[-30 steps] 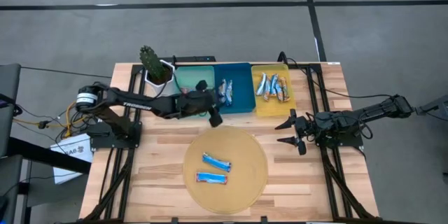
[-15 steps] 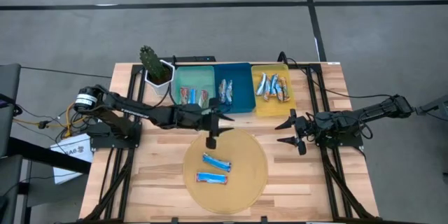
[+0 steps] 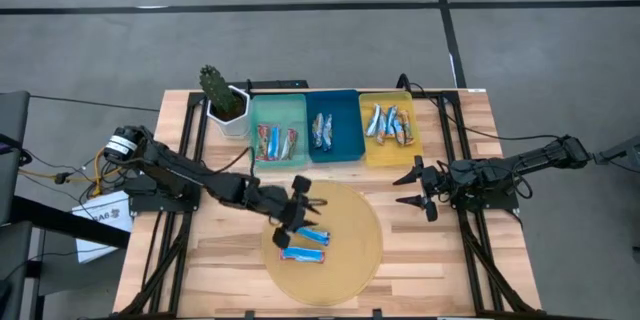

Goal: Pick and place Granola Bars by type
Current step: Put the red granola bar into the green bin

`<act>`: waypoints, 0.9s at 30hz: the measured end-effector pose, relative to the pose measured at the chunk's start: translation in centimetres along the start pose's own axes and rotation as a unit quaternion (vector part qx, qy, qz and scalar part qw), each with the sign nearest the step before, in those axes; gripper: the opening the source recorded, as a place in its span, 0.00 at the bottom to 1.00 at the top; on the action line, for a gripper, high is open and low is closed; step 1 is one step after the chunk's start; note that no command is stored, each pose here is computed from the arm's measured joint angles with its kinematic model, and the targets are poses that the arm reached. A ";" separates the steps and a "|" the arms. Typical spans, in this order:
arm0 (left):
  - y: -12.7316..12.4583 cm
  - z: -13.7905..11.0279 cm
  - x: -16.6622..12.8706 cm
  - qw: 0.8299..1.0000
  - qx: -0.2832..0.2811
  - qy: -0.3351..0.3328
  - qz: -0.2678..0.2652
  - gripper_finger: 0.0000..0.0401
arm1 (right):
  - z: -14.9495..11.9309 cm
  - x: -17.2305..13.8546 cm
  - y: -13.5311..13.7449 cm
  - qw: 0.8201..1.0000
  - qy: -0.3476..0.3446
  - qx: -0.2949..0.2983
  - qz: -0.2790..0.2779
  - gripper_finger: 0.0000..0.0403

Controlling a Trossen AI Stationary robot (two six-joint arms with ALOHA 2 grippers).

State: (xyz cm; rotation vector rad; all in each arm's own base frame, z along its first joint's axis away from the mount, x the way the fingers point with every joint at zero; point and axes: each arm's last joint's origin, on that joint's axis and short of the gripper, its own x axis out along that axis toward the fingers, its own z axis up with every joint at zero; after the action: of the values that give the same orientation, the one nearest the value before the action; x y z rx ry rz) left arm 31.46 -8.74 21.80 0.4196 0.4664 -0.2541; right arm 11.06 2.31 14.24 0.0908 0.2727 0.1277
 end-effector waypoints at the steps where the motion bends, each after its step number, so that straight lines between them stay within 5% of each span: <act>1: -0.5 0.0 -0.1 1.000 0.005 0.008 -0.003 0.32 | 0.0 0.0 0.0 1.000 0.000 0.000 0.000 0.58; 12: -4.8 -0.3 -0.9 0.995 0.060 0.080 -0.004 0.32 | 0.0 0.0 0.0 1.000 0.000 0.000 0.000 0.58; 27: -5.6 -0.9 -0.8 0.991 0.062 0.119 -0.013 0.32 | 0.0 0.0 0.0 1.000 0.000 0.000 0.000 0.58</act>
State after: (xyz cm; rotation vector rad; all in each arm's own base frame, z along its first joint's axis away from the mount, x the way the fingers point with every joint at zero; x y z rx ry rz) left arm 28.60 -13.14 19.56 0.5698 0.6917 -0.2606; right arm 11.06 2.31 14.25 0.0906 0.2721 0.1283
